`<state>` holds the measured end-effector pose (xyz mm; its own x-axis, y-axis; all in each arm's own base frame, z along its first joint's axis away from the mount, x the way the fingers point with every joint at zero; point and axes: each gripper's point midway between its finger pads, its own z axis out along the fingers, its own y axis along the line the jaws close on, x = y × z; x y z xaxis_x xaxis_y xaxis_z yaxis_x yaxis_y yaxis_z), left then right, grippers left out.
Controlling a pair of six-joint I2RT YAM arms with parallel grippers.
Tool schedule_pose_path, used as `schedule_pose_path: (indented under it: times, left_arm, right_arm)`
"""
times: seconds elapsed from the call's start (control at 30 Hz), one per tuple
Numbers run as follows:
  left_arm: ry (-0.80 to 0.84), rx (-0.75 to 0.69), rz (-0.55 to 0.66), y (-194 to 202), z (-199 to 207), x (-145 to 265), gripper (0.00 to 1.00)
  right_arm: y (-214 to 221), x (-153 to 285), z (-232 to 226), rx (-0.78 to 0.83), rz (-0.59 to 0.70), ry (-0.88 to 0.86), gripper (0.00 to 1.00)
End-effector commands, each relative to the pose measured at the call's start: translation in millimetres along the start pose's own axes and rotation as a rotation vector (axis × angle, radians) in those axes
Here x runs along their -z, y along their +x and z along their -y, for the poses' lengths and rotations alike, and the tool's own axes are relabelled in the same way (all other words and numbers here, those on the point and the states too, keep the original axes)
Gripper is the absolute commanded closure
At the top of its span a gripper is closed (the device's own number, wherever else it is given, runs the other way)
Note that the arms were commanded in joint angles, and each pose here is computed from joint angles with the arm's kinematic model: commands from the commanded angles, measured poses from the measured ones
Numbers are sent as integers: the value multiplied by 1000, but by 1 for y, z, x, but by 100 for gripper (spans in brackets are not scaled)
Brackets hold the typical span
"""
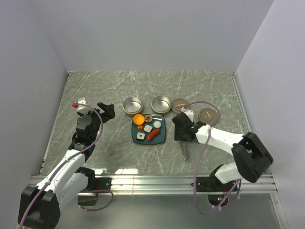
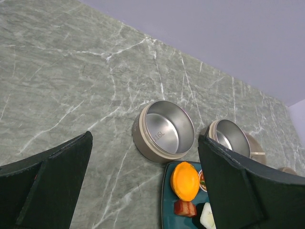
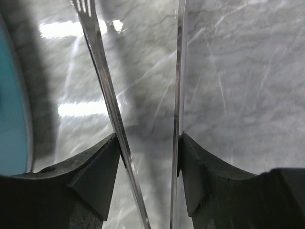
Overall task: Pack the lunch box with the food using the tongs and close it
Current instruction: Grab the clamp with the right arm
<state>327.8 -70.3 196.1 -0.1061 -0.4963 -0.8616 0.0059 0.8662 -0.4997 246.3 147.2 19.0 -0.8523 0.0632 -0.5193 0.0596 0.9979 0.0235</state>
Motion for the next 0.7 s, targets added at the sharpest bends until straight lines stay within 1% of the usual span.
schedule_pose_path:
  times: [0.0,0.1,0.3,0.57,0.6,0.67]
  left_arm:
    - [32,19,21,-6,6,2,0]
    - [32,19,21,-6,6,3,1]
    - [35,19,23,-6,6,4,1]
    - [19,28,45,-10,2,12,1]
    - [16,31,54,-12,1,14,1]
    - [15,31,56,-13,1,15,0]
  right_arm:
    - [-18,27,-2,-17,97,-18,41]
    - [-24,44,0,-32,146,-34,41]
    - [-33,71,-10,-42,224,-126,41]
    - [-29,101,-36,34,272,-227,41]
    - [-29,110,-39,43,291,-260,41]
    - [-28,115,-43,58,299,-289,41]
